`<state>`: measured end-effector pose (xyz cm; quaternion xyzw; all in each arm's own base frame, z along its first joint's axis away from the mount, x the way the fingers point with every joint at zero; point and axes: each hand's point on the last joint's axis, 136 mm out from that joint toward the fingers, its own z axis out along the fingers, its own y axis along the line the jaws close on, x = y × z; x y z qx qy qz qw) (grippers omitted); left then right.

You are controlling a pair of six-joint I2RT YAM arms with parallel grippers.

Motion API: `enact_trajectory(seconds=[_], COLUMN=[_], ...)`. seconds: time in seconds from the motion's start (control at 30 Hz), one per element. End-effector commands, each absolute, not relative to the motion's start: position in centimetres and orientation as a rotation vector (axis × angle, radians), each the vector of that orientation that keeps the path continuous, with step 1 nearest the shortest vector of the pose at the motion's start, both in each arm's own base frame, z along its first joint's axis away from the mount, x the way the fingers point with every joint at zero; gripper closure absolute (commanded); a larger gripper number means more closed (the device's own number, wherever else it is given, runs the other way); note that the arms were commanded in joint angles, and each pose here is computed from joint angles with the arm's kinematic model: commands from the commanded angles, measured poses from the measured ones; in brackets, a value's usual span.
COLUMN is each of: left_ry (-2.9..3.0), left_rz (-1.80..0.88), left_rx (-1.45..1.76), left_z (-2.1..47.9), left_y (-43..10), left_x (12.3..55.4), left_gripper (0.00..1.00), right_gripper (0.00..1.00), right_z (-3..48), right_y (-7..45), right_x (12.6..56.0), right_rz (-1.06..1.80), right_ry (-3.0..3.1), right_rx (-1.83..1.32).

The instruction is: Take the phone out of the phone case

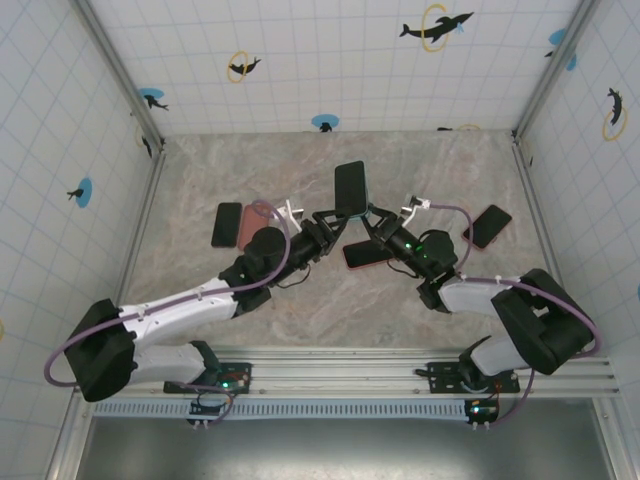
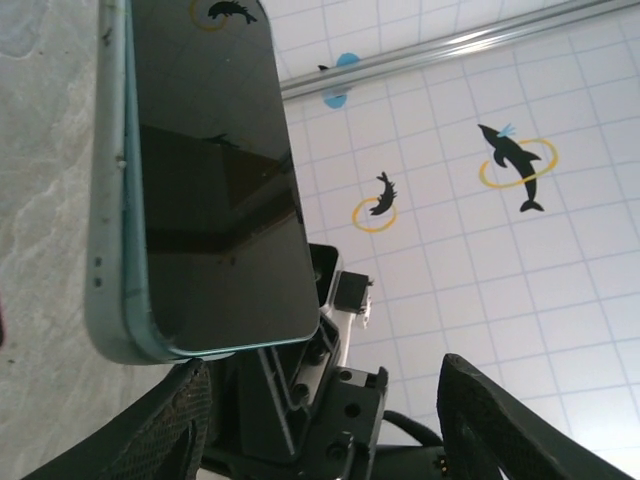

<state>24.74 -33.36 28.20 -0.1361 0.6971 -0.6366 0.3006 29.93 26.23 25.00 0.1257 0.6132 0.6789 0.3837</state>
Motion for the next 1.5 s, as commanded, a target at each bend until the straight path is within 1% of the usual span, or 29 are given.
enact_trajectory(seconds=[0.0, 0.67, 1.1, 1.27, 1.47], left_ry=[1.751, 1.779, 1.749, 1.703, 1.678], left_rz=[-1.776, -1.815, -1.829, -1.778, -1.746], left_rx=[-0.375, -0.44, -0.542, -0.587, -0.698], left_z=[30.9, 29.0, 27.7, 28.2, 27.4], left_y=[-33.8, -34.3, -33.8, -32.7, -31.9], left_x=[24.9, 25.1, 25.5, 26.3, 27.3], left_gripper=[0.41, 0.44, 0.46, 0.51, 0.56], right_gripper=[1.0, 1.0, 1.0, 1.0, 1.0], right_z=[29.6, 30.5, 30.6, 30.8, 31.2], right_y=[26.2, 26.5, 26.8, 27.0, 26.9], right_x=[29.5, 29.0, 28.5, 28.0, 27.0], right_rz=[1.762, 1.764, 1.77, 1.771, 1.779], right_ry=[1.399, 1.368, 1.365, 1.357, 1.309], right_rx=[0.227, 0.203, 0.171, 0.141, 0.11])
